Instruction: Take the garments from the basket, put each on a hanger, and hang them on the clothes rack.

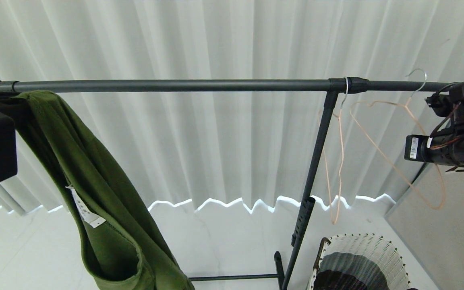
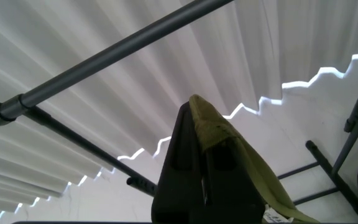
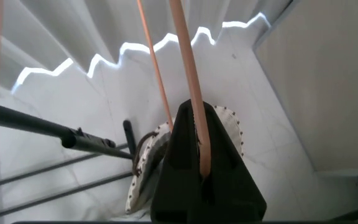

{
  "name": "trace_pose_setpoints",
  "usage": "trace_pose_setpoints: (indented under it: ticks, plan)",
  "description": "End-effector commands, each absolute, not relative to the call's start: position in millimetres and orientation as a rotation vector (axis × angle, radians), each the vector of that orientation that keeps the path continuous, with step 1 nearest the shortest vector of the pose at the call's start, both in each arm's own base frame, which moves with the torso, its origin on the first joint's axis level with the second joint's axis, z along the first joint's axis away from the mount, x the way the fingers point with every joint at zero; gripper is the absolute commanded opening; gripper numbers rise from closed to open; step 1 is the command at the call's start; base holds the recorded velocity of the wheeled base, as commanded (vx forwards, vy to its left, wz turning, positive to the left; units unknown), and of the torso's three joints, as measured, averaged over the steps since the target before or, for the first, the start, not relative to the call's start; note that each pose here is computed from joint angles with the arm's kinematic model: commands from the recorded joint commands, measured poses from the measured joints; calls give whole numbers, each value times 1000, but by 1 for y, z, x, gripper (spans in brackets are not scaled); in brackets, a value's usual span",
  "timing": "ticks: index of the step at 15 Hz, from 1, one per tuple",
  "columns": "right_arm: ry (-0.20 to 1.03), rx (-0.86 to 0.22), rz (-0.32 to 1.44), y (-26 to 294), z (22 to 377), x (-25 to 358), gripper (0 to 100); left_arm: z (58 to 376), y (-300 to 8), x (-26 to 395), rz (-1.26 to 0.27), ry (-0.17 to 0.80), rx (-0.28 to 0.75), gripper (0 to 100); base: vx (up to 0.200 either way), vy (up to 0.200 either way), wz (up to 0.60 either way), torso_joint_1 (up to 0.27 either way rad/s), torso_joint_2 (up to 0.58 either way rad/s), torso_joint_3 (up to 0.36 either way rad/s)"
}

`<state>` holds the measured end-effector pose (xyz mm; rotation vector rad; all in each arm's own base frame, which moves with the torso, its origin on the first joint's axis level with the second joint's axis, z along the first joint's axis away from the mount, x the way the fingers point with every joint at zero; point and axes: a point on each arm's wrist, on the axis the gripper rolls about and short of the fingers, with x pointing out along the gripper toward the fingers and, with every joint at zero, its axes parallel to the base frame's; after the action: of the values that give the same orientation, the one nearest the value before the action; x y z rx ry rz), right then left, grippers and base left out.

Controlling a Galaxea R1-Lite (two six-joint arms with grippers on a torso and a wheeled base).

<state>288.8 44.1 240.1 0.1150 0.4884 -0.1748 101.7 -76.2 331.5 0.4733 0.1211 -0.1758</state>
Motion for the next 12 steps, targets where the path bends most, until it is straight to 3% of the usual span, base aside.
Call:
trace_pose_setpoints:
  ticks: [1, 3, 6, 12]
  plan:
    - [440, 125, -168, 42, 256, 273, 0, 329, -72, 97, -175, 117, 472, 0, 0, 0, 0, 0, 0, 0]
    - [425, 122, -163, 43, 260, 261, 0, 328, -70, 95, -175, 115, 472, 0, 0, 0, 0, 0, 0, 0]
    - [425, 34, -173, 45, 256, 233, 0, 327, -69, 94, -170, 117, 475, 0, 0, 0, 0, 0, 0, 0]
    - [409, -28, -142, 37, 251, 184, 0, 325, -69, 94, -171, 121, 478, 0, -200, 0, 0, 4, 6, 2]
